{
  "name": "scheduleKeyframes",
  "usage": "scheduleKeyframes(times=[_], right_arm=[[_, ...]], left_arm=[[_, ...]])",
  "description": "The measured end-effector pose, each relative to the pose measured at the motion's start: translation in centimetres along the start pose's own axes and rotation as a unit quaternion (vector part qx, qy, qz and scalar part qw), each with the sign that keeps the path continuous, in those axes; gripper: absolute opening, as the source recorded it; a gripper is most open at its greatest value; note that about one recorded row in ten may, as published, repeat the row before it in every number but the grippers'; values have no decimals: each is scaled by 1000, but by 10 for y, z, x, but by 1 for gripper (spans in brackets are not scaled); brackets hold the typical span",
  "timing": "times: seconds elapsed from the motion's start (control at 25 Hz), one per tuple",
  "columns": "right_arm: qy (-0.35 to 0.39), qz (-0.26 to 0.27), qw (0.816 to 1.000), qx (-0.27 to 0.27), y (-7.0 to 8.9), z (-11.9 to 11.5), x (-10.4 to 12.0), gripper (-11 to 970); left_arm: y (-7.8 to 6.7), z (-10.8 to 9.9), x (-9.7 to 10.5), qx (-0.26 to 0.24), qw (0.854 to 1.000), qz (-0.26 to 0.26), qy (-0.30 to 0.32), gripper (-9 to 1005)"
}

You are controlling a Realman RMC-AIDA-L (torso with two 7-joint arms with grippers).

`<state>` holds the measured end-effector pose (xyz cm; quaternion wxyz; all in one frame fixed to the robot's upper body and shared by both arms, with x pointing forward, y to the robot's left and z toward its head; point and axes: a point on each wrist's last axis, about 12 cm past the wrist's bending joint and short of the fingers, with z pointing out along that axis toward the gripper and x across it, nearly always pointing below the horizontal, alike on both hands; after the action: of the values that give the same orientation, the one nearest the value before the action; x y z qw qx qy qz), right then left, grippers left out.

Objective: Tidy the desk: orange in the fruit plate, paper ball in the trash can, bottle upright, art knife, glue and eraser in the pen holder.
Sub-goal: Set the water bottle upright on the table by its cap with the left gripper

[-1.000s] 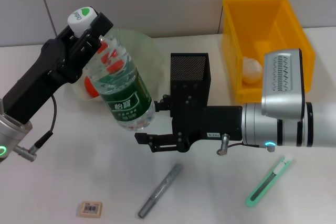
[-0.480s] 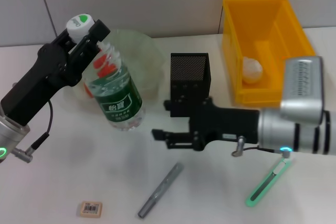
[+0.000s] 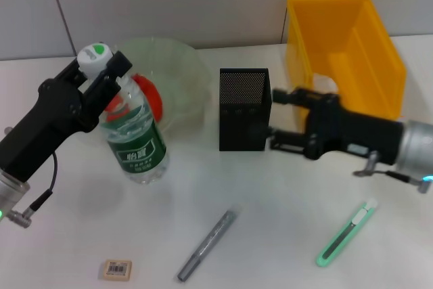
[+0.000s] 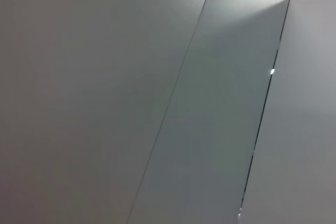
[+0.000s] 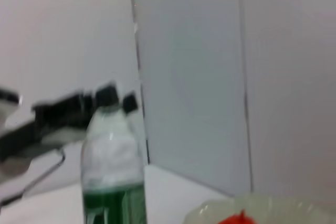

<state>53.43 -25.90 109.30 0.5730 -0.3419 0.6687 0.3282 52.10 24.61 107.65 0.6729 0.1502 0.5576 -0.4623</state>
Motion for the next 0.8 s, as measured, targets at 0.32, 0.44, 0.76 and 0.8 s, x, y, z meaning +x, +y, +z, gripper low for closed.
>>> scheduleKeyframes(times=[0.32,0.44,0.76,0.8], right_arm=[[-38,14,999,12,-4,-21,-5,769],[-39,18,999,13,-3,-24,-3,768],[-38,25,999,17,-1,-27,1,768],[-38,25,999,17,-1,-27,1,768]], left_arm=[[2,2,12,-10,998,32,45,449],[3,2,15,-14,997,41,59,452],[5,-6,18,-22,993,85,79,458],[5,-7,18,-23,993,89,79,459]])
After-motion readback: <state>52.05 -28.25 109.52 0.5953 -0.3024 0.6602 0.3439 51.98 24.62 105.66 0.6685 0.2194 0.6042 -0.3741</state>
